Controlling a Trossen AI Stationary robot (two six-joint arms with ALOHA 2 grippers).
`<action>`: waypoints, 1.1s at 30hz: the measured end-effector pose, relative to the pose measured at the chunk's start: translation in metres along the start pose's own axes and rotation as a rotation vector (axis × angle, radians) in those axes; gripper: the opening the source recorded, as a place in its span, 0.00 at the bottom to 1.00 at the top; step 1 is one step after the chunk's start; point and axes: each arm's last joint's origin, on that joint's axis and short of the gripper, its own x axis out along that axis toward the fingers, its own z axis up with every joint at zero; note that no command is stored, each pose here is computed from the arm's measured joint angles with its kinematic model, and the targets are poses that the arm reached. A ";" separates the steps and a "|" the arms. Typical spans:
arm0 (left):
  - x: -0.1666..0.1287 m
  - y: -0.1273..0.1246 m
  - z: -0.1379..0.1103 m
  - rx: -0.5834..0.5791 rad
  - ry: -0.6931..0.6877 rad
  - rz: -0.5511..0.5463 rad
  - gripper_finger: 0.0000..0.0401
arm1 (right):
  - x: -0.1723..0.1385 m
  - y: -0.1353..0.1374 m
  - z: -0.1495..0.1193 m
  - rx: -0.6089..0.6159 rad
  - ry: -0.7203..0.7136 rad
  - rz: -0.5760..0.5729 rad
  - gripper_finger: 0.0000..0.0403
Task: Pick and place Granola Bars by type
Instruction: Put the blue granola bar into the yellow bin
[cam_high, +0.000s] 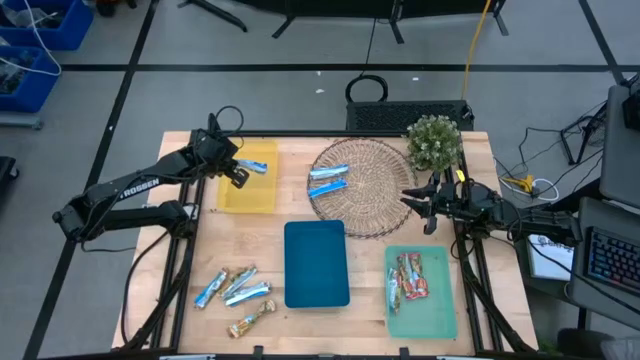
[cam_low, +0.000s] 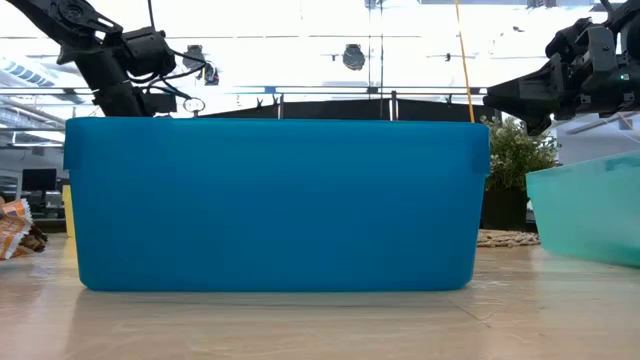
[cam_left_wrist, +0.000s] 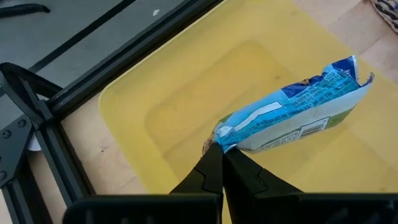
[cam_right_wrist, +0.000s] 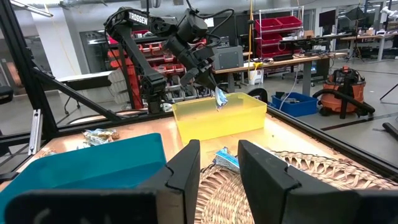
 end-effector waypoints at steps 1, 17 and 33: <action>0.000 0.000 0.000 0.000 0.000 -0.001 0.02 | 0.000 0.000 0.000 0.000 0.000 0.000 0.25; 0.000 0.000 0.000 -0.020 0.000 -0.001 0.15 | 0.000 0.000 0.000 0.000 0.000 0.000 0.25; 0.000 -0.001 0.003 -0.013 -0.026 -0.015 0.28 | 0.000 0.000 0.000 0.000 0.000 0.000 0.25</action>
